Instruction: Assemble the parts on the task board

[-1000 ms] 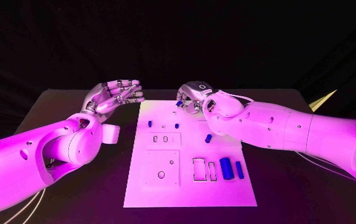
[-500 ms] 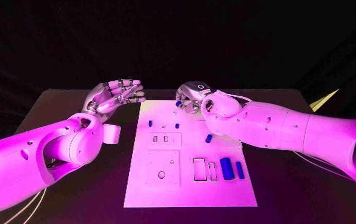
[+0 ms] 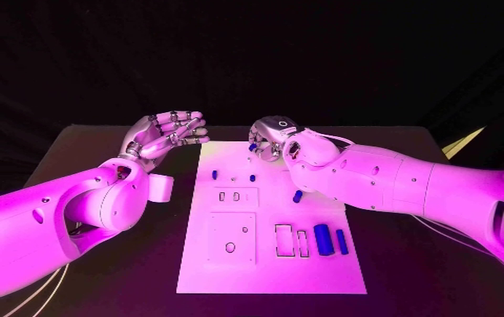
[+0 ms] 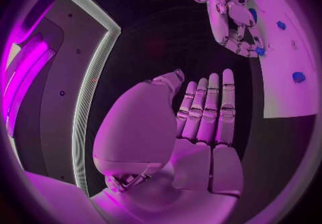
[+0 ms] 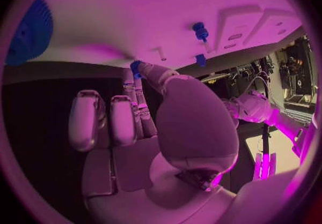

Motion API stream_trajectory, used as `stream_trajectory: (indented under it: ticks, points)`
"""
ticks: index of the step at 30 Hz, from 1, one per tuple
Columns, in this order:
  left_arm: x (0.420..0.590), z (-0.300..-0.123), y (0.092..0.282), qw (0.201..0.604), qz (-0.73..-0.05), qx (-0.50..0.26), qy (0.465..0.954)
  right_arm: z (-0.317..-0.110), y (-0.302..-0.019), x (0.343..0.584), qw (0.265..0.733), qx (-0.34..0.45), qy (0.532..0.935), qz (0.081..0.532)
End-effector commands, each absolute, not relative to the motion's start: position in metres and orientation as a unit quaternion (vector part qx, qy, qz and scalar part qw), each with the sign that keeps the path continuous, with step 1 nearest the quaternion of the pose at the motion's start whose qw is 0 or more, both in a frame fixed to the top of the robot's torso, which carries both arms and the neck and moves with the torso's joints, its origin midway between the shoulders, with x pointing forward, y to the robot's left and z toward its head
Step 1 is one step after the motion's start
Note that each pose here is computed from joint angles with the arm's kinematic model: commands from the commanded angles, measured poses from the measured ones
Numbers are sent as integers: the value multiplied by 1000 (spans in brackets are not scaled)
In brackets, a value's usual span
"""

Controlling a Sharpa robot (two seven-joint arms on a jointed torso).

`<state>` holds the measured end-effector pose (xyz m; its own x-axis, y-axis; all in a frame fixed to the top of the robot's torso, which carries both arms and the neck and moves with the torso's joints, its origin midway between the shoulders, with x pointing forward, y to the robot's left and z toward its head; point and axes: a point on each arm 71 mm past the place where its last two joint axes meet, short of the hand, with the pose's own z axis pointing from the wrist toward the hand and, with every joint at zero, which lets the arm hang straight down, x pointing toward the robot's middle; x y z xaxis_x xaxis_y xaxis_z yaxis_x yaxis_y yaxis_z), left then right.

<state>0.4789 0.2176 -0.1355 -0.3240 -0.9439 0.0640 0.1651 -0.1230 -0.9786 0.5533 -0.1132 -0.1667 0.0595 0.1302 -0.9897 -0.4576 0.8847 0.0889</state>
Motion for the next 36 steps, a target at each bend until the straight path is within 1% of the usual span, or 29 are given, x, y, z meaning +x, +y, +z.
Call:
stream_trajectory:
  ticks: [1, 6, 12, 17, 22, 28, 32, 36]
  points:
    - [479, -134, 216, 431, -643, -386, 501, -167, -111, 553, 713, -128, 659, 204]
    - [479, -133, 216, 432, -643, -386, 501, -168, -112, 554, 709, -127, 664, 201]
    - [479, -133, 217, 433, -642, -386, 500, -167, -114, 555, 714, -124, 659, 204]
    - [480, -133, 219, 435, -641, -387, 500, -166, -123, 550, 716, -120, 656, 207]
    - [482, -133, 223, 439, -638, -389, 499, -161, -147, 539, 719, -107, 653, 213]
    - [483, -133, 226, 442, -636, -390, 498, -150, -183, 528, 719, -66, 655, 223]
    - [484, -134, 227, 443, -635, -391, 498, -144, -205, 525, 713, -39, 663, 227]
    - [485, -134, 226, 442, -635, -391, 498, -143, -224, 524, 699, -19, 679, 224]
